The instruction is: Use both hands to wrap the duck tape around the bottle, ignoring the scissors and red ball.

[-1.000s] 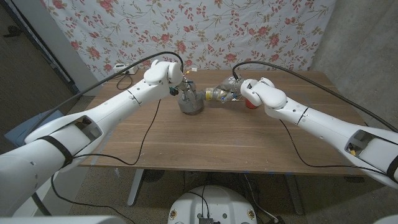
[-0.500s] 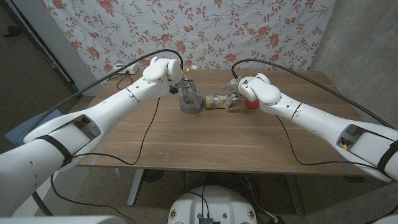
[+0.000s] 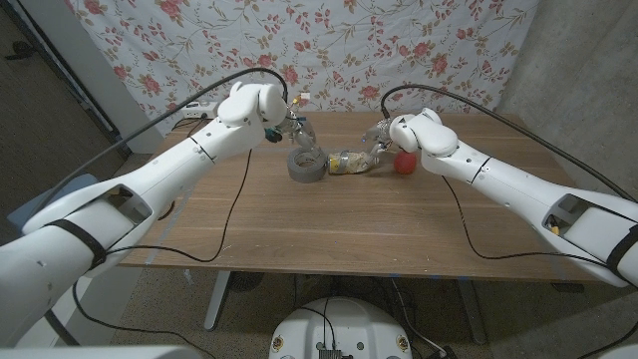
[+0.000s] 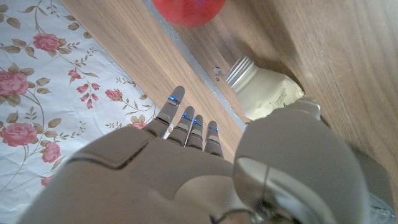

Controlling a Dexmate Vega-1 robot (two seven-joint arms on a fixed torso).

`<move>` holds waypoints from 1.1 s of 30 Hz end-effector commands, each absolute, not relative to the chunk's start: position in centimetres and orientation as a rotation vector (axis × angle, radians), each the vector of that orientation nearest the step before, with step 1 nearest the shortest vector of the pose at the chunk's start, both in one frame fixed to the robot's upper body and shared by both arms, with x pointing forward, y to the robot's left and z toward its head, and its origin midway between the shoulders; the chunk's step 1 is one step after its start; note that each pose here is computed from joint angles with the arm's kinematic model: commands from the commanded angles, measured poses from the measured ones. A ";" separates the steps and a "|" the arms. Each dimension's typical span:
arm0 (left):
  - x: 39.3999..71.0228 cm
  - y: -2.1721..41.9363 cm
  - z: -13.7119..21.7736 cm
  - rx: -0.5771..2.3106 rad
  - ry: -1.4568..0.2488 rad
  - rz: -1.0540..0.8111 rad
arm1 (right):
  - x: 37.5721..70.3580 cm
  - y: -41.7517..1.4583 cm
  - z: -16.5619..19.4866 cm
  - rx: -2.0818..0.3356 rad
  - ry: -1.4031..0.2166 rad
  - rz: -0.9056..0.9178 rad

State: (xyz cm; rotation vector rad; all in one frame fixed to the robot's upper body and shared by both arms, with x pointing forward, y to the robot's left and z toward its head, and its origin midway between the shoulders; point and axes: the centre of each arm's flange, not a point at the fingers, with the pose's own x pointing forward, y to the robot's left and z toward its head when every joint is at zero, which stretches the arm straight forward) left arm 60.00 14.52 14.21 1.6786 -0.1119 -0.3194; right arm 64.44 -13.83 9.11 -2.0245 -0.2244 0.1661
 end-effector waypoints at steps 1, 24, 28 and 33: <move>57.7 16.2 15.3 1.547 -0.290 -0.231 | 64.5 -15.8 10.9 -1.798 -0.297 0.239; 55.9 21.3 12.9 0.966 -0.719 -0.122 | 66.6 -21.2 11.2 -0.971 -0.573 0.467; 56.2 21.9 12.4 0.879 -0.755 -0.149 | 66.8 -21.7 11.1 -0.858 -0.619 0.472; 56.6 22.7 11.7 0.773 -0.788 -0.195 | 67.0 -22.0 10.9 -0.738 -0.649 0.480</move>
